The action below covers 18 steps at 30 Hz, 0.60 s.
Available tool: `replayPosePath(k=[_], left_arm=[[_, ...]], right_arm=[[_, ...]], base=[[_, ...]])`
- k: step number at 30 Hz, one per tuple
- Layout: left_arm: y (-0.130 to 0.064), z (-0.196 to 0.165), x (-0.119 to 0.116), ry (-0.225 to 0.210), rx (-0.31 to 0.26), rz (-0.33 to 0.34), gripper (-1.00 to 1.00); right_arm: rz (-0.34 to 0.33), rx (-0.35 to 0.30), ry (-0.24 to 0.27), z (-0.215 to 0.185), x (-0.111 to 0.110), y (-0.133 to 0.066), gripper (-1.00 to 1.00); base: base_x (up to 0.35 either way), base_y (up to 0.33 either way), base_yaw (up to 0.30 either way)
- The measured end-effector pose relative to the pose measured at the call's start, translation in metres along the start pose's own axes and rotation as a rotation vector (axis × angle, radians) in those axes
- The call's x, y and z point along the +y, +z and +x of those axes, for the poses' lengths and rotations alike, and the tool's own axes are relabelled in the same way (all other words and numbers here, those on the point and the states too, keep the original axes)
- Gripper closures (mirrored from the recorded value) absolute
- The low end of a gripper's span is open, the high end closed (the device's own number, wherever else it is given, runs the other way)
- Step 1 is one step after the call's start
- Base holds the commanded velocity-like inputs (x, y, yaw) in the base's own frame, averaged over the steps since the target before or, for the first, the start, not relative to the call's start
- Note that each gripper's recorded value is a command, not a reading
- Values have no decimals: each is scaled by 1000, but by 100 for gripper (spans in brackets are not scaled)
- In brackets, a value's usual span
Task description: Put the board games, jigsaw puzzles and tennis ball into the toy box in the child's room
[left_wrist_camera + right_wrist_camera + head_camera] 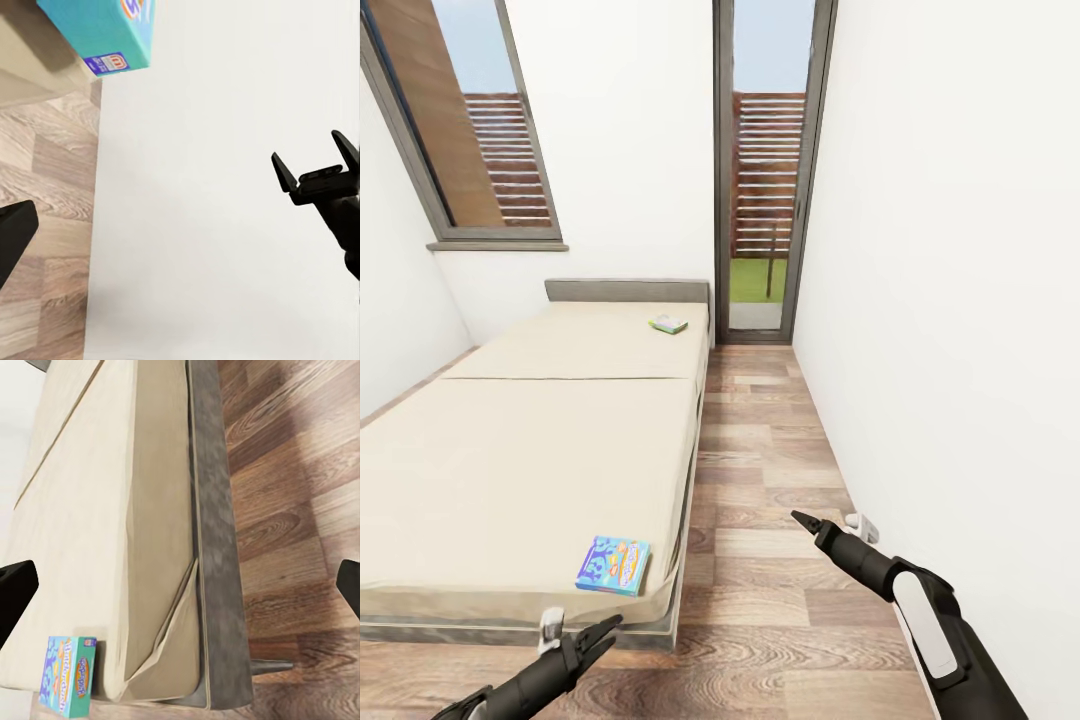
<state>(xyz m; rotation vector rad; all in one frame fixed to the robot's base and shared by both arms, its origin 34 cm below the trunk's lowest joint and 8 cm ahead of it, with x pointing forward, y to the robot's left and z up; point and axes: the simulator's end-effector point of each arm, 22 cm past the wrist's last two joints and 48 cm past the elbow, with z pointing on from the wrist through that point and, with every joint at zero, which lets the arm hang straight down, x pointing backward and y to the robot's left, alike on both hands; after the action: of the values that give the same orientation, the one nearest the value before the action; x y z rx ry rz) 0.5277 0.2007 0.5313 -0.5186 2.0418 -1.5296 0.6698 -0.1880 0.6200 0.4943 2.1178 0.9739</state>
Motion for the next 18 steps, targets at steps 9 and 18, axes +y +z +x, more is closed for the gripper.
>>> replayPosePath(k=[9,18], left_arm=[[7,-14,0,-2,-124,5,-100],[12,-14,-4,-23,-150,22,-100]], right_arm=[[-2,-3,1,-2,-1,-1,-100],[-49,-6,0,-4,9,-2,-100]], base=[[0,0,0],[0,0,0]])
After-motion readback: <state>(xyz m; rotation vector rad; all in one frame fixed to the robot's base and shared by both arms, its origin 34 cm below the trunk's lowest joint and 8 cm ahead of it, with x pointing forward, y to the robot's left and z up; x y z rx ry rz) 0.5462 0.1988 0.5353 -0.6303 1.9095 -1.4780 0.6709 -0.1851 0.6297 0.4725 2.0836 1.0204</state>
